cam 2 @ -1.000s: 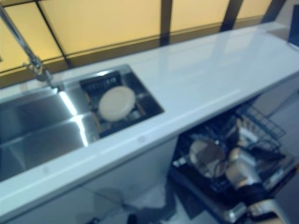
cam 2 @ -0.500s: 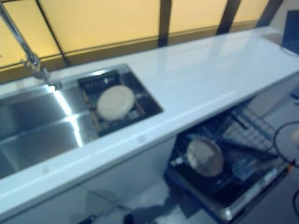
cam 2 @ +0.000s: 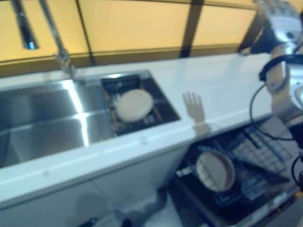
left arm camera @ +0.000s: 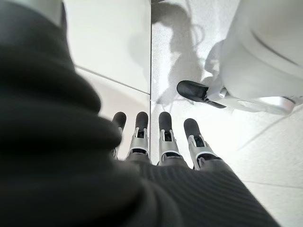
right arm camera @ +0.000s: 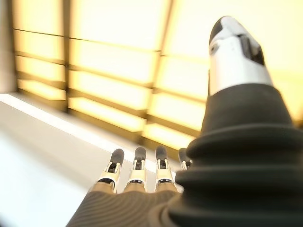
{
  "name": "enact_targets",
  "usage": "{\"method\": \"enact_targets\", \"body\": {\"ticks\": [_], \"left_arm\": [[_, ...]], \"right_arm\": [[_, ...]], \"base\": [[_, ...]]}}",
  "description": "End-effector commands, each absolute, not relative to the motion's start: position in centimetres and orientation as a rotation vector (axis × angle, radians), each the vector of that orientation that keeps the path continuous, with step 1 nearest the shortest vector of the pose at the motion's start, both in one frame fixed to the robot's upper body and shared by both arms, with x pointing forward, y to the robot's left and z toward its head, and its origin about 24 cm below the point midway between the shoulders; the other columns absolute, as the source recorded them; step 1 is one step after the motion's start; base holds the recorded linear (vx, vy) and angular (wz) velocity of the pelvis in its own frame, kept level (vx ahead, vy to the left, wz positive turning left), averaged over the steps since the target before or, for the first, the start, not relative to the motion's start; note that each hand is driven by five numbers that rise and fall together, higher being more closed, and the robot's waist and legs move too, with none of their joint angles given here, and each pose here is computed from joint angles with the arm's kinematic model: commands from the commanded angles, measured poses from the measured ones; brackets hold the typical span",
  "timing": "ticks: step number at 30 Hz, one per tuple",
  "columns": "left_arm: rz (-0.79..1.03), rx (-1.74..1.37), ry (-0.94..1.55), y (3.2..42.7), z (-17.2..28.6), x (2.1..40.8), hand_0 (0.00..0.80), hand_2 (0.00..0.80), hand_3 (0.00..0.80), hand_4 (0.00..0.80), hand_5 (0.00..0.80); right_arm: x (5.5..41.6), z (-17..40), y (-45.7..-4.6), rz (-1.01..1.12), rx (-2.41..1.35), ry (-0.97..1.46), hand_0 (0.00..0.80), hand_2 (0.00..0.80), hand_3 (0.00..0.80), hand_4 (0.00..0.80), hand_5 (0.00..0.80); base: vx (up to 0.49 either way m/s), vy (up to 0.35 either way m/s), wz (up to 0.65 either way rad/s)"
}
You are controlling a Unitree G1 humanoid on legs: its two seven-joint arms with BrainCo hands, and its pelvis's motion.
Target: Take plates into dishwasher
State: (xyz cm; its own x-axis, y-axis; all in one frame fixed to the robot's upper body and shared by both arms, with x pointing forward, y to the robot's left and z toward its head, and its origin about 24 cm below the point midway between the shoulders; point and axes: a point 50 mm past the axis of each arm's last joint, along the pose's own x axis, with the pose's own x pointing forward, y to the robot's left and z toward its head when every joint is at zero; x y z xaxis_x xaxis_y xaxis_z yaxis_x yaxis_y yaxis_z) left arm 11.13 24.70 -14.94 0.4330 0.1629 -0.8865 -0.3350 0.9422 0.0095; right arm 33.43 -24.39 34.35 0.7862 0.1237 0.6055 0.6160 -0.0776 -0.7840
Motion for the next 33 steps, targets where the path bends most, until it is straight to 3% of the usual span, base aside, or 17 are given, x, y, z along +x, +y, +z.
{"method": "enact_targets", "body": {"ticks": [1, 8, 33], "left_arm": [[0.313, -0.134, 1.036, 25.5, -14.3, 12.5, 0.0, 0.0, 0.0, 0.0, 0.0], [0.294, -0.134, 0.988, 25.5, -13.7, 14.0, 0.0, 0.0, 0.0, 0.0, 0.0], [0.286, -0.16, 0.932, 25.4, -13.3, 14.7, 0.0, 0.0, 0.0, 0.0, 0.0]], "right_arm": [[32.9, 37.3, -21.7, -0.479, -1.743, -0.784, 0.0, 0.0, 0.0, 0.0, 0.0], [34.1, 36.5, -19.5, -0.432, -1.847, -0.806, 0.0, 0.0, 0.0, 0.0, 0.0], [35.1, 32.6, -19.1, -0.19, -1.945, -0.712, 0.0, 0.0, 0.0, 0.0, 0.0]], "base": [[-0.077, -0.001, 0.21], [-0.076, -0.011, 0.23], [-0.028, 0.0, 0.09]]}}
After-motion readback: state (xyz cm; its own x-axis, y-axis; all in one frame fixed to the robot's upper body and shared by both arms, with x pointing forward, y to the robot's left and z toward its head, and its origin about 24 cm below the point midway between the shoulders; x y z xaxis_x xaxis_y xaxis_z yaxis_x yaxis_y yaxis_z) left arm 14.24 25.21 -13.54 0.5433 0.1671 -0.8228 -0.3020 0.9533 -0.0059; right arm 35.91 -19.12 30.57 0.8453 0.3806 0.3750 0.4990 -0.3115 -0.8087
